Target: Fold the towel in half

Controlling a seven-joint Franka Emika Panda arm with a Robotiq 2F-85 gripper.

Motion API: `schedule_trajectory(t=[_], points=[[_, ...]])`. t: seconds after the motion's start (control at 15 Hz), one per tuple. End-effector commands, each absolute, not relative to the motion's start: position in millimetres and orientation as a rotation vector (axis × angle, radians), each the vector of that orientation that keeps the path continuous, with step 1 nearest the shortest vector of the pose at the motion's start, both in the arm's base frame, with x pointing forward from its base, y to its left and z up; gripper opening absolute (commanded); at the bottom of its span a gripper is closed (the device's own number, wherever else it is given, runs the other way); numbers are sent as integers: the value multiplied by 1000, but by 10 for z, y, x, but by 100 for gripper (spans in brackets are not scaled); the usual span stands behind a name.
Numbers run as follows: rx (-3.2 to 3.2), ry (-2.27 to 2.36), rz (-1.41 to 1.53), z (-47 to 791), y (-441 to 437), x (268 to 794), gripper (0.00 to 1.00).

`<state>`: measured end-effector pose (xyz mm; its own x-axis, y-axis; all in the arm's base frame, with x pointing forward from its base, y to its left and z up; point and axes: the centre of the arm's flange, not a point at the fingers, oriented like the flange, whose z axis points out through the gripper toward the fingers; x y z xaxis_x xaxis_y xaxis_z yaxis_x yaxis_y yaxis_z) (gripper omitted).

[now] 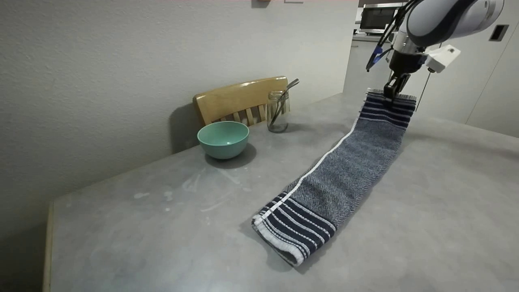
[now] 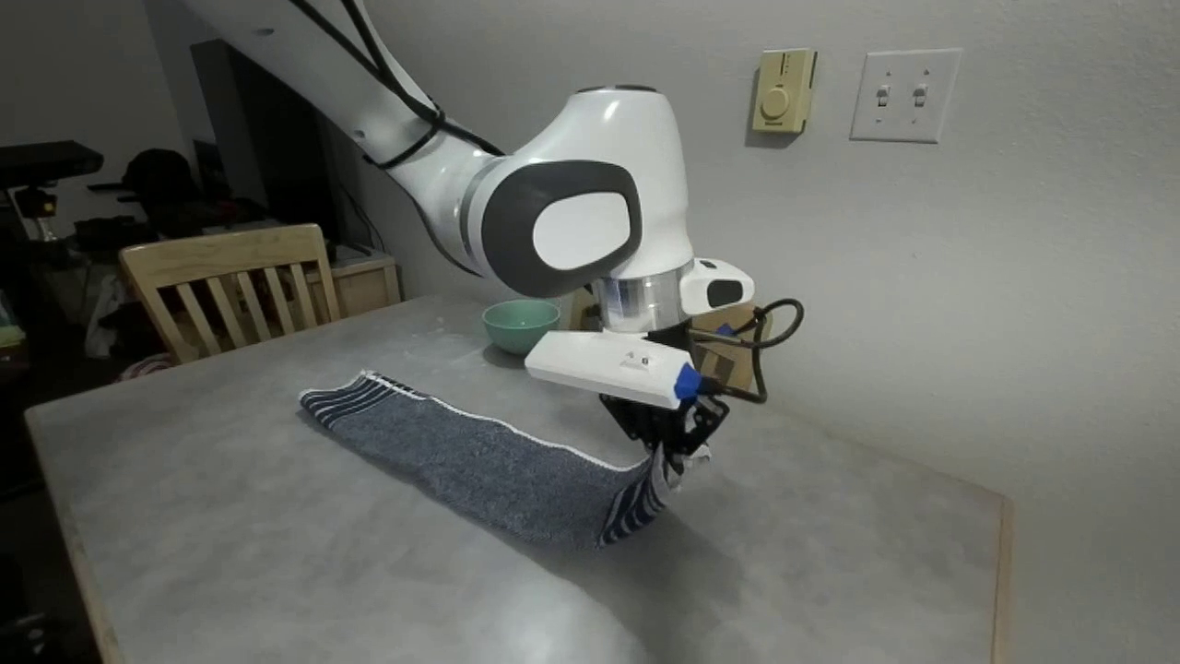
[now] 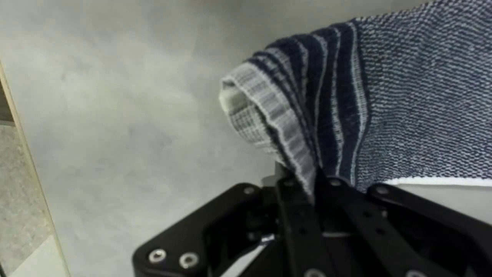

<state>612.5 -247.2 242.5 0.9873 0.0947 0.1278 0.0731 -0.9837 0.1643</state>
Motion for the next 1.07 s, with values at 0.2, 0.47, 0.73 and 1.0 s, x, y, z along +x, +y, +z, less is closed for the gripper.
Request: schedule_trajectory(t=[0.2, 0.47, 0.73, 1.0], points=[[3067, 297, 278, 2752, -1756, 6191, 2], [3118, 444, 260, 2805, -1210, 6226, 2], [3153, 561, 163, 2824, -802, 6241, 2], [3126, 689, 68, 2821, -391, 6208, 2]])
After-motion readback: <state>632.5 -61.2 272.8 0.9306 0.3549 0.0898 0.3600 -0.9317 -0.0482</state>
